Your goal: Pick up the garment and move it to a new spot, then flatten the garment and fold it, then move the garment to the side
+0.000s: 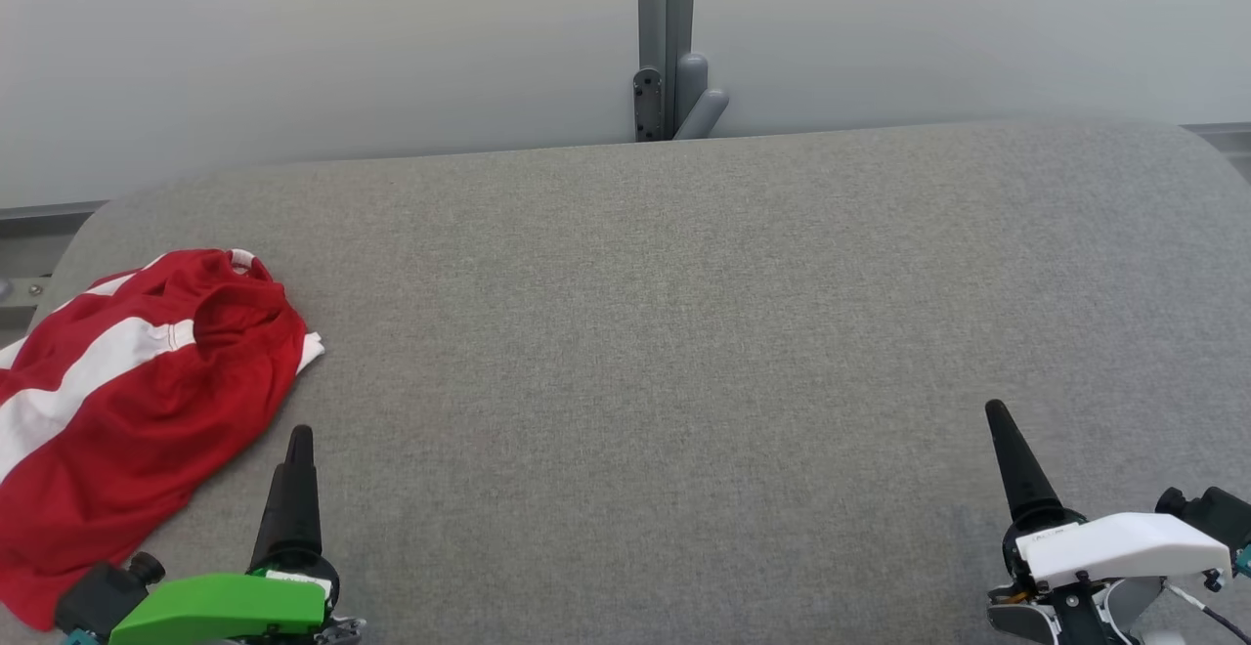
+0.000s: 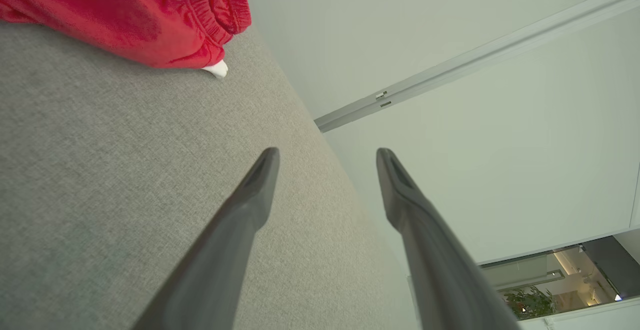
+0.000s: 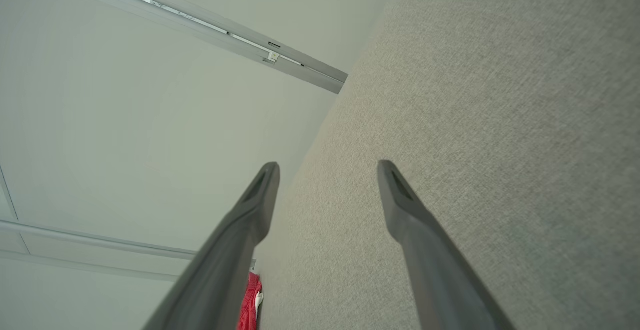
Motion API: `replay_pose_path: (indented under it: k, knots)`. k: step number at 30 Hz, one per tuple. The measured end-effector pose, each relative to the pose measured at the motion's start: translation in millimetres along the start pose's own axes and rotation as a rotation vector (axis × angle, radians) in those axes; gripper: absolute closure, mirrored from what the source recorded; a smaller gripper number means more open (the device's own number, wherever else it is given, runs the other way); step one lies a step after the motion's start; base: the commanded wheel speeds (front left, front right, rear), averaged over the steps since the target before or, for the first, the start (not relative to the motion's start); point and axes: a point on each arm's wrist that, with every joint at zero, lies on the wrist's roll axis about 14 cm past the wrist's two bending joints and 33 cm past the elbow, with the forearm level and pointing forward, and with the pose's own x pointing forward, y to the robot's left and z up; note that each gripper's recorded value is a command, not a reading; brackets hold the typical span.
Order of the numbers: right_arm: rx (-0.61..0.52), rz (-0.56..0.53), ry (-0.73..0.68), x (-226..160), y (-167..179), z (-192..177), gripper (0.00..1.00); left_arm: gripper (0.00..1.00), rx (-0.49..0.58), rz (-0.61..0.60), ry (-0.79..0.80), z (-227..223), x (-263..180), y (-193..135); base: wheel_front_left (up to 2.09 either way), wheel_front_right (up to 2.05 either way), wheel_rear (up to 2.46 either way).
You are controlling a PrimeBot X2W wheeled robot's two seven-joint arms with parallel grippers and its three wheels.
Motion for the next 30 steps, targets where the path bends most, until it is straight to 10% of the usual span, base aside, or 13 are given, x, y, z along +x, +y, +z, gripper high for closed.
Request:
replay_pose_path:
  k: [30]
  knots:
    - [-0.522, 0.124, 0.015, -7, 31, -22, 0.0, 0.0, 0.44, -0.122, -0.007, -12, -7, -32, 0.0, 0.0, 0.0]
